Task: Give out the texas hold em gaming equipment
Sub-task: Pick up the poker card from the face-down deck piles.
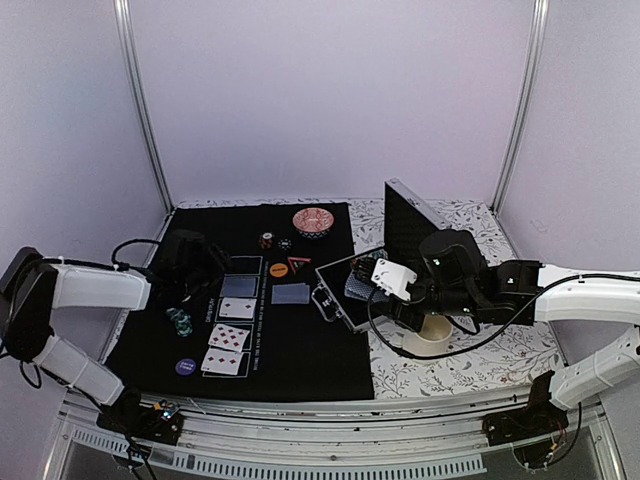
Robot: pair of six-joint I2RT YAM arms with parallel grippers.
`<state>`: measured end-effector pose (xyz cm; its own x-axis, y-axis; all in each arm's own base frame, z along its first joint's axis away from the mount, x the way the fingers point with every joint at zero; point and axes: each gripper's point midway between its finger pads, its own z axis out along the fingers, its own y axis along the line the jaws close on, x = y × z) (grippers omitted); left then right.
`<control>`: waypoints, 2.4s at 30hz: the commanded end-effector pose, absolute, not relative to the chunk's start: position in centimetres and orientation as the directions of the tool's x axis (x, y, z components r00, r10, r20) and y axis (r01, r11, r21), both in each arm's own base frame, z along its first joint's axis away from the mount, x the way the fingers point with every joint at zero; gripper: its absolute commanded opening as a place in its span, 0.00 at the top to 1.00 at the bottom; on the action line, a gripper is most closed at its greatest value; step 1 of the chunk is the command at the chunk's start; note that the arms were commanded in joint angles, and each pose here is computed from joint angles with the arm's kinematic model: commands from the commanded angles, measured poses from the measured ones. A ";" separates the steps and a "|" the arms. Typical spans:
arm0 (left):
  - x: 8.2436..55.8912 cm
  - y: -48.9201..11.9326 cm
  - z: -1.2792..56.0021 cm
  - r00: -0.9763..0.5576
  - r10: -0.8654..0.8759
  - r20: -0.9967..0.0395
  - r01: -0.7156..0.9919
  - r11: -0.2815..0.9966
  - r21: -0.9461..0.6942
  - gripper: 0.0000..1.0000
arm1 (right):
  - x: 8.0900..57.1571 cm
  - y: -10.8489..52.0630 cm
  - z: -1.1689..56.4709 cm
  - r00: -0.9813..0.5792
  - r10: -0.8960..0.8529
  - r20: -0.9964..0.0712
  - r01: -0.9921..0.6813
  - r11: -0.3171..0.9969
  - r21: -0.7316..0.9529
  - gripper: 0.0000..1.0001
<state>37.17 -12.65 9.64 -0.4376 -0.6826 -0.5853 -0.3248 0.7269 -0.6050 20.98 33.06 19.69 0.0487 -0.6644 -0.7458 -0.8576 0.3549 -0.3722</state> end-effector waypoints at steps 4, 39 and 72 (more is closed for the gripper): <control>35.4 -25.9 25.9 -0.396 -0.220 -0.891 0.455 0.796 -0.399 0.14 | 21.1 33.8 21.1 0.069 -0.648 -0.758 -0.852 0.357 -0.383 0.59; 24.2 -43.3 23.6 -0.297 0.298 -0.907 0.929 0.310 -0.202 0.13 | 20.2 35.8 21.5 0.103 -0.620 -0.778 -0.873 0.319 -0.370 0.59; 21.8 -39.9 26.7 -0.271 0.270 -0.924 0.951 0.225 -0.213 0.02 | 20.3 35.4 21.6 0.111 -0.623 -0.774 -0.863 0.325 -0.386 0.59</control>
<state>22.09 -40.67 25.12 -0.2864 0.3075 -0.9074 0.9452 0.2455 -0.2151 20.39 34.89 19.70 0.0821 -0.6638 -0.7434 -0.8703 0.3158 -0.3780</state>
